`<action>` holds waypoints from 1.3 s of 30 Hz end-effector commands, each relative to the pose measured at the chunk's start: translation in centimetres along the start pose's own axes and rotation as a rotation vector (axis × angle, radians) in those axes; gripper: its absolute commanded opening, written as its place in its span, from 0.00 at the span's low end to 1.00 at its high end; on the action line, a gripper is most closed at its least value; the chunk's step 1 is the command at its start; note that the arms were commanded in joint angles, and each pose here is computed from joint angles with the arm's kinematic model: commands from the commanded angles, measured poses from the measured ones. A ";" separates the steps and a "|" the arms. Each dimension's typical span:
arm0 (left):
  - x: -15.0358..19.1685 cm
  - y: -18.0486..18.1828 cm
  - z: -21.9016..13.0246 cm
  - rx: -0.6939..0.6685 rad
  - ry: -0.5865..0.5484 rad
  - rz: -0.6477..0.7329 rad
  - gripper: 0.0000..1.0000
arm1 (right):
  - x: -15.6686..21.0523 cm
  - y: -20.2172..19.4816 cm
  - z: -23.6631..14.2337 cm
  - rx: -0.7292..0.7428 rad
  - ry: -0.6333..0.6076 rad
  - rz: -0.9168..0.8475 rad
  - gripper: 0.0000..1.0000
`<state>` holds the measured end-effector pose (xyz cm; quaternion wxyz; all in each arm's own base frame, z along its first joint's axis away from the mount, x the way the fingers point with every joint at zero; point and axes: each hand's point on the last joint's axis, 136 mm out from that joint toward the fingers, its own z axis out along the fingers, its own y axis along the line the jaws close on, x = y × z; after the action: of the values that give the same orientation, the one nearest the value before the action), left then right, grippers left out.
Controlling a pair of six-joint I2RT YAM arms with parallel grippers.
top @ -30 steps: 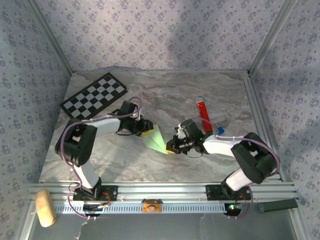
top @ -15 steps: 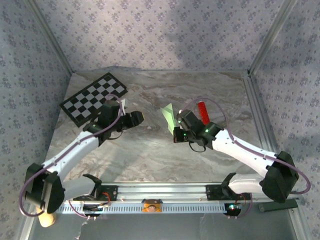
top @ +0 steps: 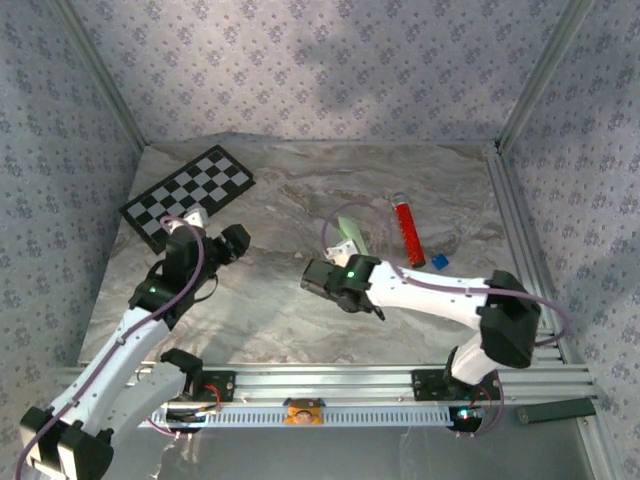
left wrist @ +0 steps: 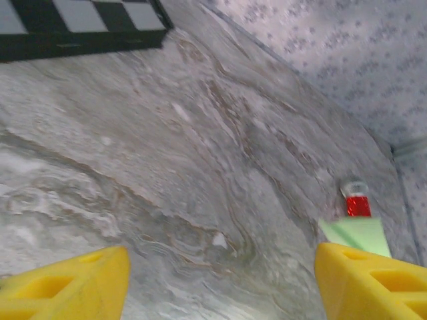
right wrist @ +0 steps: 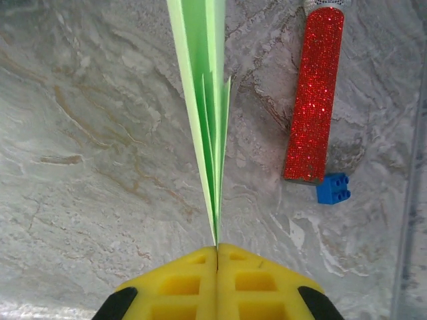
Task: Fold a paper plane with a square sheet of paper (pick it up from the middle)
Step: Turn over the paper at the center of the table.
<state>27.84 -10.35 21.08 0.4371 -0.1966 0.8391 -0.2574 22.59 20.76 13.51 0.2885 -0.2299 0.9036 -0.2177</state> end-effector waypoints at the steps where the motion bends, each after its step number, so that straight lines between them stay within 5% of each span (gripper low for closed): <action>1: 0.5 2.1 0.0 -0.089 0.011 -0.023 0.73 | -0.2 0.9 0.0 0.061 -0.002 -0.104 0.04; 7: 1.0 3.7 0.1 -0.153 0.017 -0.038 0.73 | 1.0 8.3 0.3 -0.207 0.050 -0.220 0.06; 16: 1.4 4.4 0.0 -0.170 0.029 -0.038 0.73 | 0.8 14.1 -0.7 -0.460 0.085 -0.238 0.15; 25: 3.4 4.9 1.6 -0.170 0.131 -0.041 0.73 | -4.0 11.6 -3.3 -0.762 -0.129 0.201 0.44; 31: 4.7 3.7 3.4 -0.107 0.228 -0.038 0.66 | -3.8 9.3 -0.9 -1.026 -0.073 0.530 0.29; 33: 5.4 3.0 4.1 -0.080 0.273 -0.047 0.63 | -3.8 9.5 -0.2 -1.089 -0.024 0.574 0.19; 39: 6.8 2.2 5.7 -0.069 0.388 -0.056 0.56 | -3.7 11.9 1.8 -1.132 0.107 0.583 0.11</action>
<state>27.48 -12.27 10.52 0.2492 -0.2047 0.9170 -0.2348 23.17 29.29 6.81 0.1614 -0.0802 0.9313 0.3165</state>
